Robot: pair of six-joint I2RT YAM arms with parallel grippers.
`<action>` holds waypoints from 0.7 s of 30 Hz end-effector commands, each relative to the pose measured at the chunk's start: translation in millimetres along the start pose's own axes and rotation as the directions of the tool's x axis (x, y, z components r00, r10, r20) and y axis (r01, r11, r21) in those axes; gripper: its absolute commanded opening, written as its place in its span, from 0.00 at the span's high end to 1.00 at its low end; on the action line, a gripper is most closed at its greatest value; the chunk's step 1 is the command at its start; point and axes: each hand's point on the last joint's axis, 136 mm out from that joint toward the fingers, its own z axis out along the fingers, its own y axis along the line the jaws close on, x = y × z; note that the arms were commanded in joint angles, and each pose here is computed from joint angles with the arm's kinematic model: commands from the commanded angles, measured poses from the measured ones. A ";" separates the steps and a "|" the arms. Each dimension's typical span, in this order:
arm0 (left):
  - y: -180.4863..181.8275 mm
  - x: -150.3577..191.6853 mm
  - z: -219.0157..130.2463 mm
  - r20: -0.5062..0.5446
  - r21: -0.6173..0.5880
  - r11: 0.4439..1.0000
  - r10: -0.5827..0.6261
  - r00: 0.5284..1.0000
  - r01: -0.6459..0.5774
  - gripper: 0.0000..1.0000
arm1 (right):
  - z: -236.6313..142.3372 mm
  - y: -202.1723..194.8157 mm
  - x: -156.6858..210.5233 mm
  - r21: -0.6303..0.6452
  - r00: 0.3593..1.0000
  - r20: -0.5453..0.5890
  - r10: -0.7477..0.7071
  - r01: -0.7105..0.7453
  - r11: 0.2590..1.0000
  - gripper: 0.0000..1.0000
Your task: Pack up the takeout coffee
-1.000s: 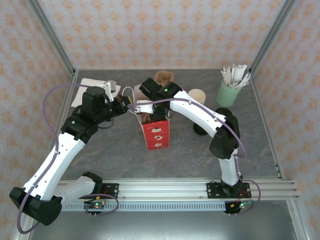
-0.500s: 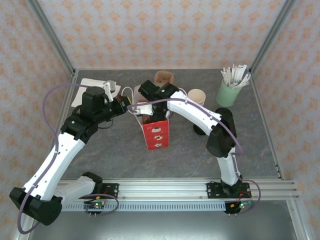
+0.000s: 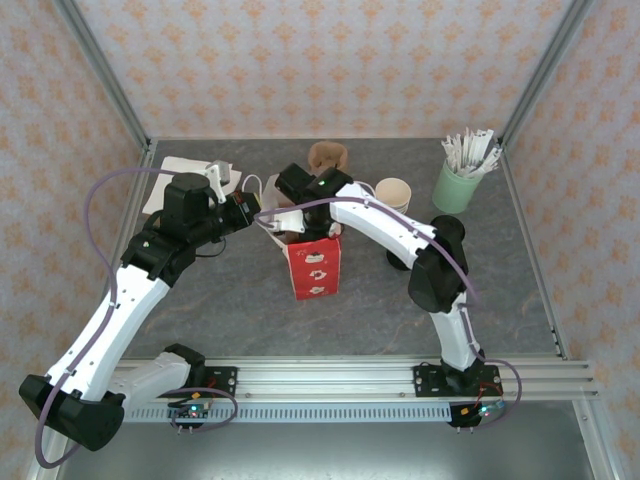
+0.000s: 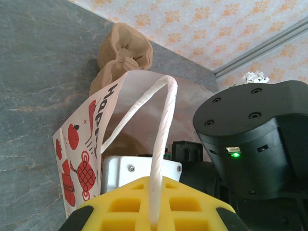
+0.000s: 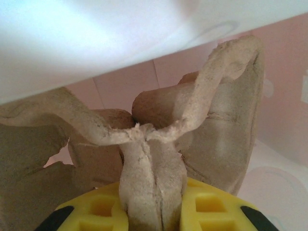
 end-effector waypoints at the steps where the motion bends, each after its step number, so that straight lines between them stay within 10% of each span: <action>1: -13.7 -2.1 -5.5 -0.008 0.051 0.999 0.010 1.000 -0.010 0.96 | 25.5 11.5 11.1 -0.071 0.997 -0.074 0.009 -0.015 0.997 0.78; 21: -18.9 -4.1 -17.0 0.005 0.064 0.998 0.017 1.000 -0.018 0.96 | 3.7 -3.1 16.2 -0.059 0.997 -0.043 0.067 -0.070 0.996 0.72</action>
